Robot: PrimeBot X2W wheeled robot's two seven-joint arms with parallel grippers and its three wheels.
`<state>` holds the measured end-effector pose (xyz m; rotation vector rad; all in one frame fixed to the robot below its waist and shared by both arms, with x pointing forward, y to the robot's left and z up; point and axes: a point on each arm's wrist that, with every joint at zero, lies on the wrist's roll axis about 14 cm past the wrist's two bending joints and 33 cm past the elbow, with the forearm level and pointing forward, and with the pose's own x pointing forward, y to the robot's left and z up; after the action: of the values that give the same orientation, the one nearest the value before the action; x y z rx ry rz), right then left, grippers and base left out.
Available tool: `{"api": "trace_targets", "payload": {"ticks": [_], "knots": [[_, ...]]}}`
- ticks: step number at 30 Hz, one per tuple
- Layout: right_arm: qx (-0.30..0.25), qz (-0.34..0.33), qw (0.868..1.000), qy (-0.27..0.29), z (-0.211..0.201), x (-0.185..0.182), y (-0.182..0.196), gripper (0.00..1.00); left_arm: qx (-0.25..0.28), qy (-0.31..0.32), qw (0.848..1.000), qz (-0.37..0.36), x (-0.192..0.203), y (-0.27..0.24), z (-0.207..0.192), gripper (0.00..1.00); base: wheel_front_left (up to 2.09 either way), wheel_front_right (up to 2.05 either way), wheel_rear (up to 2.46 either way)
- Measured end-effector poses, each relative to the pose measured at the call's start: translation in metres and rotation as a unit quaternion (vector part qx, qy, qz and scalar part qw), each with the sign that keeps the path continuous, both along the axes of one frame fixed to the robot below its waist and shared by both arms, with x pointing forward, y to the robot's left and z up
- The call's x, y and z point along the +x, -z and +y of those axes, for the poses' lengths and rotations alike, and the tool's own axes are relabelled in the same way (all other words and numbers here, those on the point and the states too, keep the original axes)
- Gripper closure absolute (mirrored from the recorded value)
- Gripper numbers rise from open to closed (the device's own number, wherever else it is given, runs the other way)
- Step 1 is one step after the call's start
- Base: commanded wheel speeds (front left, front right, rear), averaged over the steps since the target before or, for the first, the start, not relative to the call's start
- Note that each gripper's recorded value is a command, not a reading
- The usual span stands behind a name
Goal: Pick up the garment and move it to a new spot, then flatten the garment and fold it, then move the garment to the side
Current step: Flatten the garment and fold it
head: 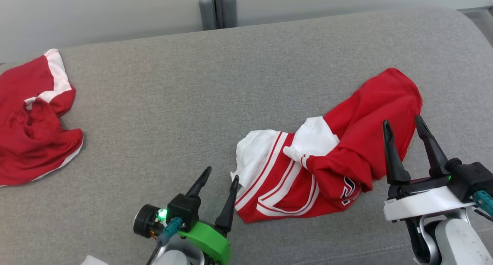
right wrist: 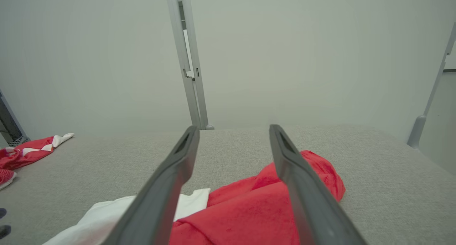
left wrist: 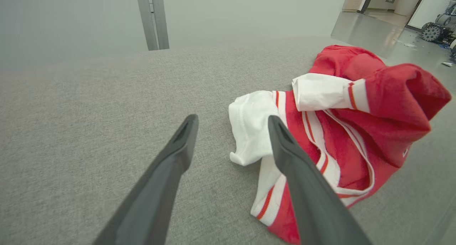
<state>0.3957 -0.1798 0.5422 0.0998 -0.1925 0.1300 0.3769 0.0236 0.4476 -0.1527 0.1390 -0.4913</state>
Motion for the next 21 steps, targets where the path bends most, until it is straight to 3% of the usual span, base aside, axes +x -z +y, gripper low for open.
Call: {"api": "trace_targets", "payload": {"ticks": [11, 12, 13, 14, 15, 21], "knots": [[-0.004, 0.010, 0.999, 0.039, -0.025, 0.000, 0.006, 0.00, 0.018, 0.069, 0.995, 0.076, -0.008, 0.048, -0.038, 0.00, 0.00, 0.00, 0.00], [-0.004, 0.012, 0.999, 0.042, -0.028, -0.001, 0.007, 0.00, 0.017, 0.069, 0.994, 0.084, -0.008, 0.052, -0.039, 0.15, 0.00, 0.00, 0.00], [-0.004, 0.013, 0.999, 0.046, -0.030, -0.001, 0.008, 0.00, 0.020, 0.071, 0.993, 0.089, -0.007, 0.056, -0.039, 0.53, 0.00, 0.00, 0.00], [-0.004, 0.014, 0.999, 0.048, -0.031, -0.002, 0.009, 0.00, 0.021, 0.073, 0.993, 0.091, -0.005, 0.057, -0.040, 0.80, 0.00, 0.00, 0.00], [-0.004, 0.015, 0.999, 0.051, -0.033, -0.003, 0.010, 0.00, 0.021, 0.073, 0.993, 0.094, -0.003, 0.058, -0.041, 1.00, 0.00, 0.00, 0.00], [-0.006, 0.017, 0.998, 0.063, -0.041, -0.005, 0.010, 0.00, 0.024, 0.077, 0.994, 0.078, 0.018, 0.051, -0.047, 1.00, 0.00, 0.00, 0.00]]}}
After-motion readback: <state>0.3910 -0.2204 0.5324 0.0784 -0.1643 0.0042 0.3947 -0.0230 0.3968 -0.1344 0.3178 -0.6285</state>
